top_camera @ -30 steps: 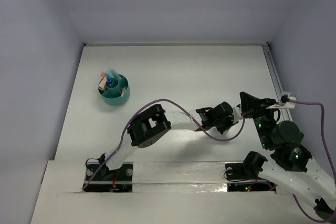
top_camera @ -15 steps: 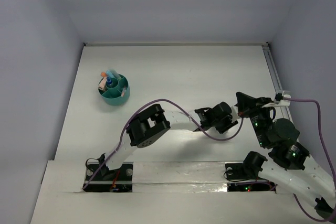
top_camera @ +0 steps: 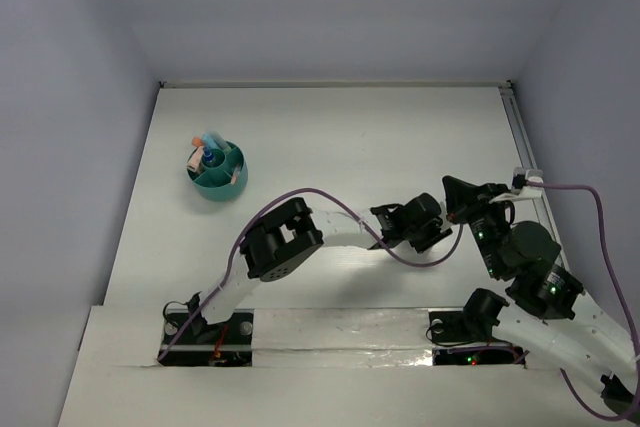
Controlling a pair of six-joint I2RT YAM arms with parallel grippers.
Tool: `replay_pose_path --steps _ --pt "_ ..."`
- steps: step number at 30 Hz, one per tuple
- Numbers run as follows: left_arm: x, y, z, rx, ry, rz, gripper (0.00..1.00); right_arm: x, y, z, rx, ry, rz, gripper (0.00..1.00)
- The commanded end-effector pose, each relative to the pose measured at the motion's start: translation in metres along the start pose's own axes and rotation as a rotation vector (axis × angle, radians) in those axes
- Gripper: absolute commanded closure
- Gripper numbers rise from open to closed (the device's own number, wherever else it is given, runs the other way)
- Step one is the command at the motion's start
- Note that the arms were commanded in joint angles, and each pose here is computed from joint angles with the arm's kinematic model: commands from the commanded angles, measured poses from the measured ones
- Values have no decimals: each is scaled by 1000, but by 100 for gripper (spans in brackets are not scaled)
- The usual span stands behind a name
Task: Sort the stationery into containers
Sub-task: Pick up the scissors from the center of the board.
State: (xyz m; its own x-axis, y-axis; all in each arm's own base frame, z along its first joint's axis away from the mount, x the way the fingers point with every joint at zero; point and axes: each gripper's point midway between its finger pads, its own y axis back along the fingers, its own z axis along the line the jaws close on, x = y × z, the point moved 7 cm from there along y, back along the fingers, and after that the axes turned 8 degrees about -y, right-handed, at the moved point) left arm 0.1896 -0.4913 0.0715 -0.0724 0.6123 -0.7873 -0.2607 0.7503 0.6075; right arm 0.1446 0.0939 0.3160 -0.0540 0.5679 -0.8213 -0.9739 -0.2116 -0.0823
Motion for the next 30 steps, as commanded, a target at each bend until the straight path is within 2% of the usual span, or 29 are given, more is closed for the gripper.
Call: replay_pose_path --steps 1,9,19,30 --pt "-49 30 7 -25 -10 -129 67 -4 -3 4 -16 0 -19 100" --pt "-52 36 9 -40 -25 -146 66 1 -6 4 -1 10 -12 100" --pt "-18 3 23 -15 -12 -59 66 1 -8 6 -12 15 -13 100" --pt "-6 -18 23 71 9 -3 70 1 -9 7 -20 17 -21 100"
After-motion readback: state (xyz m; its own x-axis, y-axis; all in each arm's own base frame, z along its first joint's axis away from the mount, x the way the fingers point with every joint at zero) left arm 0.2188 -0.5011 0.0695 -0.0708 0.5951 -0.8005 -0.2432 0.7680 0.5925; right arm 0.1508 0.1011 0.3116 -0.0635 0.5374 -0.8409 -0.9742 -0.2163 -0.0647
